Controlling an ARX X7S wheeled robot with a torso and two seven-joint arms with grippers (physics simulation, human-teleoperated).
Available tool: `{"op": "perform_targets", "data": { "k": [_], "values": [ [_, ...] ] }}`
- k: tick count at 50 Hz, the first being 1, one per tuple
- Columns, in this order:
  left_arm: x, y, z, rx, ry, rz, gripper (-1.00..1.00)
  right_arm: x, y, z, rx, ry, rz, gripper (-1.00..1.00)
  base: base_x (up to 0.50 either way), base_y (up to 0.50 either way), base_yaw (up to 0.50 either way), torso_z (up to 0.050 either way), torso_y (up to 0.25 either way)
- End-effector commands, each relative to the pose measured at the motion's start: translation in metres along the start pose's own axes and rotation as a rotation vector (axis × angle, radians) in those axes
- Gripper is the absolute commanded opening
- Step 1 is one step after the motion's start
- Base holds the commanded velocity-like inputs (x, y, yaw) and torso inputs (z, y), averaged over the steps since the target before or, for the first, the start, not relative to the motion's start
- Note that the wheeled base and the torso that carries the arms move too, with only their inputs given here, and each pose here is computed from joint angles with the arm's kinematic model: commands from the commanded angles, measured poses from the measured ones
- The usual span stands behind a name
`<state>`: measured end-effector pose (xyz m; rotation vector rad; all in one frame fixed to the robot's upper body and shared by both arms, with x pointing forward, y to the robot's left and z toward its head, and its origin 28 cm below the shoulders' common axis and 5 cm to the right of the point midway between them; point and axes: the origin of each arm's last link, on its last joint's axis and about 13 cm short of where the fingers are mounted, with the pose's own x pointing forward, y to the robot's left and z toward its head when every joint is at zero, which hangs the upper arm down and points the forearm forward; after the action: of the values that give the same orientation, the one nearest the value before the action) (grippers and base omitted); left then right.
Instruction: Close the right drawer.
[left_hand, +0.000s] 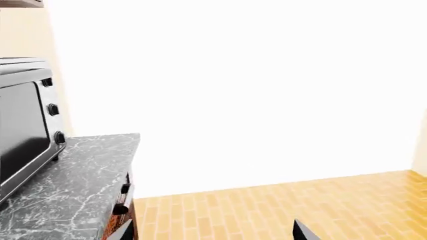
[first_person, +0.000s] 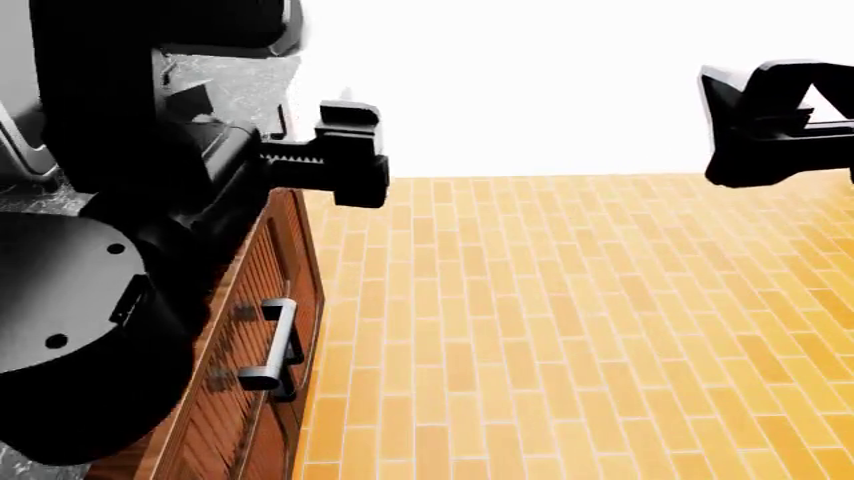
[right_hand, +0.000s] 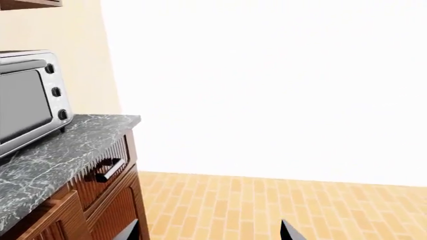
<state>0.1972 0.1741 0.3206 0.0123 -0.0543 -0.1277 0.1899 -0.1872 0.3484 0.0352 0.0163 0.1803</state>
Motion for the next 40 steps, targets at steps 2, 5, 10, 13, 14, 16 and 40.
{"op": "perform_targets", "data": {
  "k": [2,5,10,13,14,16,40],
  "values": [
    [0.019,-0.024,-0.039,0.059,0.104,-0.034,1.00,-0.002,-0.003,0.003,0.011,-0.013,-0.008,1.00,0.00,0.00,0.00,0.000,0.000],
    [0.023,-0.029,-0.047,0.069,0.126,-0.038,1.00,-0.001,-0.003,0.002,0.007,-0.009,-0.008,1.00,0.00,0.00,0.00,0.000,0.000],
    [0.027,-0.036,-0.055,0.075,0.160,-0.053,1.00,0.000,-0.003,0.001,0.011,-0.005,-0.008,1.00,0.00,0.00,0.00,0.000,0.000],
    [0.030,-0.039,-0.061,0.084,0.172,-0.057,1.00,0.000,-0.002,0.002,0.011,-0.006,-0.004,1.00,0.00,0.00,0.00,0.000,0.000],
    [0.030,-0.039,-0.062,0.083,0.176,-0.056,1.00,0.000,-0.002,0.002,0.011,-0.006,-0.003,1.00,0.00,0.00,0.00,0.000,0.000],
    [0.032,-0.040,-0.065,0.084,0.186,-0.056,1.00,0.001,-0.002,0.001,0.009,-0.004,-0.002,1.00,0.00,0.00,0.00,0.000,0.000],
    [0.045,-0.057,-0.101,0.020,0.353,-0.060,1.00,0.001,0.000,0.001,0.010,-0.005,0.006,1.00,0.00,0.00,0.00,0.000,0.000]
  ]
}}
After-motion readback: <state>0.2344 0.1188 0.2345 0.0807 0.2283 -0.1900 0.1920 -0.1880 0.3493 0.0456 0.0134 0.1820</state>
